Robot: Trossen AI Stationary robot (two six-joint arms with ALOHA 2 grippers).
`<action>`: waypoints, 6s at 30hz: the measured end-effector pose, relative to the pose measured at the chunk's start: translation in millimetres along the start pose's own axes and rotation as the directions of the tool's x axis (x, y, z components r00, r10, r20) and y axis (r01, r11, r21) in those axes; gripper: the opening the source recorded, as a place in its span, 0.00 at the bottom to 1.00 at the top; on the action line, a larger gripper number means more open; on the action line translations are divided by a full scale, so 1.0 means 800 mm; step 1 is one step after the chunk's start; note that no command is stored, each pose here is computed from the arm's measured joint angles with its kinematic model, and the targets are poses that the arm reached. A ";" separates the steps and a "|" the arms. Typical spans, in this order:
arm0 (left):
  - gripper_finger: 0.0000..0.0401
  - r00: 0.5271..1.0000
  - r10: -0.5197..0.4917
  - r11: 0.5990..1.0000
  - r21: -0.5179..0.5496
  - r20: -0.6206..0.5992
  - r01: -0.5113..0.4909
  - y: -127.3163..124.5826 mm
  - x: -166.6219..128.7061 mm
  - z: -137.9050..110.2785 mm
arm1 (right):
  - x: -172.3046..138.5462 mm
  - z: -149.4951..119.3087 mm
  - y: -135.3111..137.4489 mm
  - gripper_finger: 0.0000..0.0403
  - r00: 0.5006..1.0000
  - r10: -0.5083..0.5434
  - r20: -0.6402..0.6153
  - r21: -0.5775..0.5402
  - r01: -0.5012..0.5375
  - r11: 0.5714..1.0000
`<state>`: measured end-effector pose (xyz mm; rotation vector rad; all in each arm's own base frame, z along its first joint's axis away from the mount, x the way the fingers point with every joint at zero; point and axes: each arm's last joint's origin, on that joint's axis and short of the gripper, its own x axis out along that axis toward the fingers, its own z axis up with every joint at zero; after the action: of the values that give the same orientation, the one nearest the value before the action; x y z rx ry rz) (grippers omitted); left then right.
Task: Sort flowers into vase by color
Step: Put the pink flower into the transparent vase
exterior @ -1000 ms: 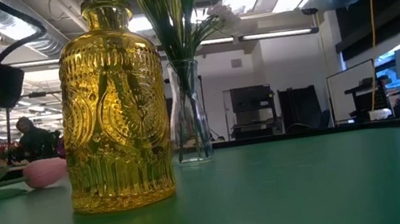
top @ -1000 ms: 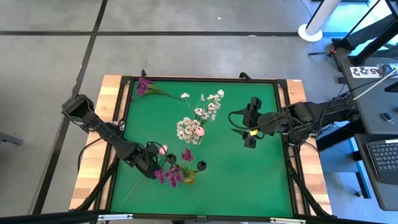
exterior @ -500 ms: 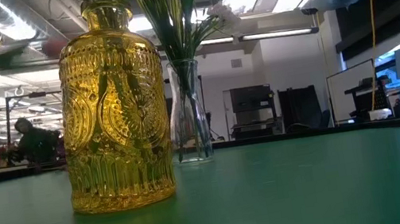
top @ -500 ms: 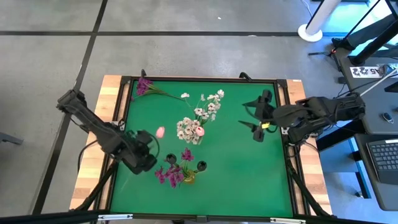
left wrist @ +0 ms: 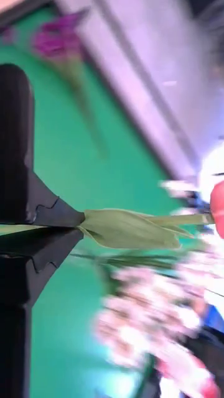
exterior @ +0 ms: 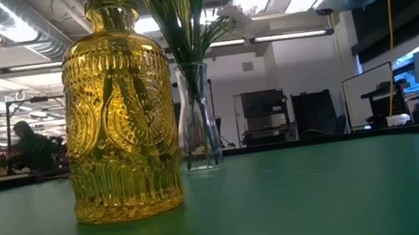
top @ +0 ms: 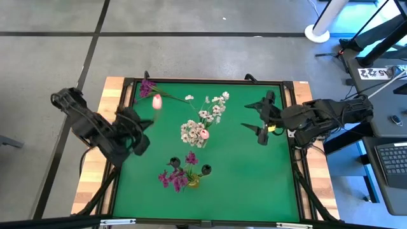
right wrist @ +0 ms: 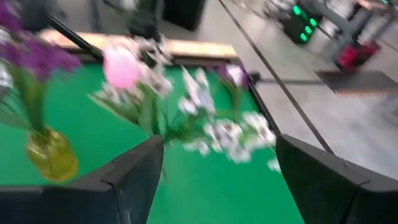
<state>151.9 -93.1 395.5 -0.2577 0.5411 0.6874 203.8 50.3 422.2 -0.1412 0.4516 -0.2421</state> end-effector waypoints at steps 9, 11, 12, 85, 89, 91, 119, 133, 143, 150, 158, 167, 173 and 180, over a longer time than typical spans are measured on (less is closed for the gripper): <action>0.00 0.941 -0.131 0.984 0.157 0.314 0.085 -0.017 -0.040 0.071 | 0.014 0.030 0.017 0.76 0.917 0.171 0.359 -0.117 -0.138 0.984; 0.00 0.915 -0.184 0.973 0.201 0.358 0.117 -0.027 -0.047 0.084 | 0.019 0.034 0.017 0.76 0.887 0.172 0.428 -0.136 -0.125 0.983; 0.00 0.901 -0.214 0.965 0.225 0.377 0.135 -0.032 -0.051 0.091 | 0.022 0.036 0.017 0.76 0.872 0.182 0.454 -0.146 -0.128 0.981; 0.15 0.719 -0.506 0.857 0.367 0.476 0.361 -0.079 0.074 0.185 | 0.119 0.054 -0.029 0.03 0.608 0.479 0.633 -0.123 -0.532 0.838; 0.22 0.710 -0.473 0.878 0.348 0.522 0.329 -0.067 0.046 0.186 | 0.078 0.059 -0.040 0.01 0.600 0.463 0.652 -0.152 -0.495 0.856; 0.26 0.712 -0.458 0.886 0.344 0.533 0.312 -0.061 0.030 0.183 | 0.057 0.058 -0.047 0.02 0.623 0.432 0.652 -0.136 -0.465 0.875; 0.33 0.927 0.018 0.963 0.243 0.375 -0.117 0.003 0.019 0.040 | 0.061 -0.071 -0.043 0.01 0.803 0.242 0.545 -0.012 -0.281 0.960; 0.34 0.930 0.070 0.994 0.056 0.361 -0.097 0.037 0.066 -0.053 | 0.110 -0.115 -0.027 0.01 0.616 0.172 0.769 -0.029 -0.235 0.972; 0.34 0.929 0.065 0.995 0.042 0.364 -0.086 0.034 0.072 -0.059 | 0.158 -0.118 -0.014 0.02 0.606 0.181 0.774 -0.032 -0.248 0.968; 0.34 0.930 0.061 0.996 0.038 0.362 -0.080 0.033 0.072 -0.059 | 0.183 -0.098 -0.007 0.02 0.589 0.228 0.776 -0.071 -0.277 0.958; 0.34 0.933 0.054 0.998 0.023 0.357 -0.067 0.033 0.072 -0.059 | 0.210 -0.108 0.001 0.02 0.641 0.256 0.724 -0.073 -0.298 0.952; 0.34 0.933 0.054 0.998 0.022 0.357 -0.067 0.033 0.072 -0.059 | 0.235 -0.130 0.010 0.02 0.734 0.289 0.615 -0.047 -0.331 0.942; 0.34 0.933 0.054 0.998 0.019 0.357 -0.066 0.033 0.072 -0.060 | 0.240 -0.136 0.011 0.02 0.768 0.302 0.566 -0.034 -0.344 0.938; 0.34 0.933 0.055 0.998 0.020 0.356 -0.066 0.033 0.072 -0.060 | 0.243 -0.142 0.013 0.05 0.795 0.312 0.520 -0.025 -0.351 0.936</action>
<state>152.9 -61.7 322.9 -0.0826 0.2125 0.7644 324.8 -0.1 238.8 -0.0475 -0.0790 0.1326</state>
